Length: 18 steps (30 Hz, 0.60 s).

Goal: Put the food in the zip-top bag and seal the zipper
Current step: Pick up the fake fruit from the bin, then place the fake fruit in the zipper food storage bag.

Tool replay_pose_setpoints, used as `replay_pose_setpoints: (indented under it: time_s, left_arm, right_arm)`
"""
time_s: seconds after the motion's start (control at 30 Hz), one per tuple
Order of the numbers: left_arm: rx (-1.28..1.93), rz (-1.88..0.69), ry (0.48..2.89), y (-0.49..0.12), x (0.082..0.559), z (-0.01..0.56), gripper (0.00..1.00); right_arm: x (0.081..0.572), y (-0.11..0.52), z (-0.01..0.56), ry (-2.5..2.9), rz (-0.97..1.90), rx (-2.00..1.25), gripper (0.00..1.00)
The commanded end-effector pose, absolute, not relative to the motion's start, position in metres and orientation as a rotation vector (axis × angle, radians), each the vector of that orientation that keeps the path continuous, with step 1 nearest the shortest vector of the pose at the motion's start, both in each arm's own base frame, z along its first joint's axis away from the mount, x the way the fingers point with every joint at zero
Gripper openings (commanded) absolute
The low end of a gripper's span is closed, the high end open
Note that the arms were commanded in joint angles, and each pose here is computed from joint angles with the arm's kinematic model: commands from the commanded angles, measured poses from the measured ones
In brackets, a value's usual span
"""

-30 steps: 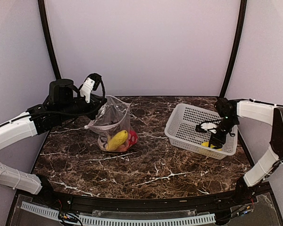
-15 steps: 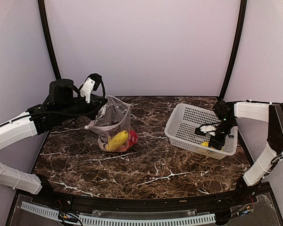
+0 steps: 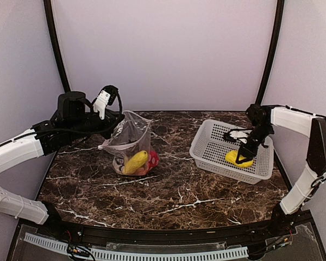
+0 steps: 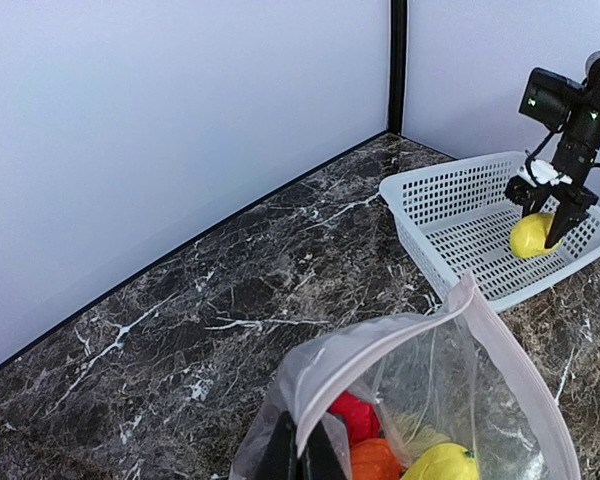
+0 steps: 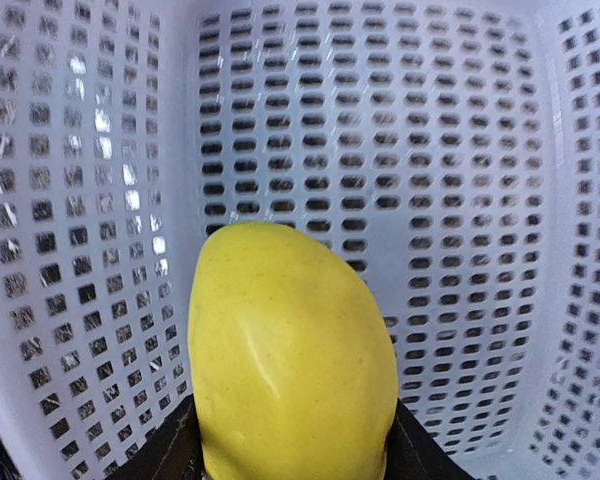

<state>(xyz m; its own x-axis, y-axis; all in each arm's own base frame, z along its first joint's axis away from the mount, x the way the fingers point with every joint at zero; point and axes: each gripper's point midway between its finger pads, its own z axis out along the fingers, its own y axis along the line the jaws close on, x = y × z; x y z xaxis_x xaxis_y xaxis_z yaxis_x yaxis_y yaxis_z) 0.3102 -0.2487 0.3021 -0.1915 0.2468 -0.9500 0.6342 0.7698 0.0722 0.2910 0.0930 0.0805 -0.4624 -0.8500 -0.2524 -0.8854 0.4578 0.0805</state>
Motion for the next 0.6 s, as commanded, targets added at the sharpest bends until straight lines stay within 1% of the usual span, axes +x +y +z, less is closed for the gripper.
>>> replay_pose_setpoints:
  time_s: [0.0, 0.17, 0.3, 0.47, 0.57]
  left_arm:
    - [0.674, -0.433, 1.772, -0.252, 0.311, 0.304, 0.01]
    - [0.684, -0.406, 1.791, -0.254, 0.317, 0.3, 0.01]
    - [0.686, -0.42, 1.836, -0.26, 0.322, 0.3, 0.01]
    - [0.632, -0.46, 1.867, -0.264, 0.326, 0.305, 0.01]
    - [0.595, -0.492, 1.895, -0.267, 0.329, 0.305, 0.01]
  right_arm:
    - [0.317, 0.12, 0.142, 2.389, 0.429, -1.42, 0.45]
    - [0.336, 0.161, 0.203, 2.213, 0.598, -1.384, 0.45]
    - [0.339, 0.205, 0.251, 2.024, 0.686, -1.433, 0.45]
    - [0.324, 0.27, 0.308, 1.741, 0.812, -1.515, 0.46]
    - [0.299, 0.31, 0.336, 1.578, 1.01, -1.536, 0.46]
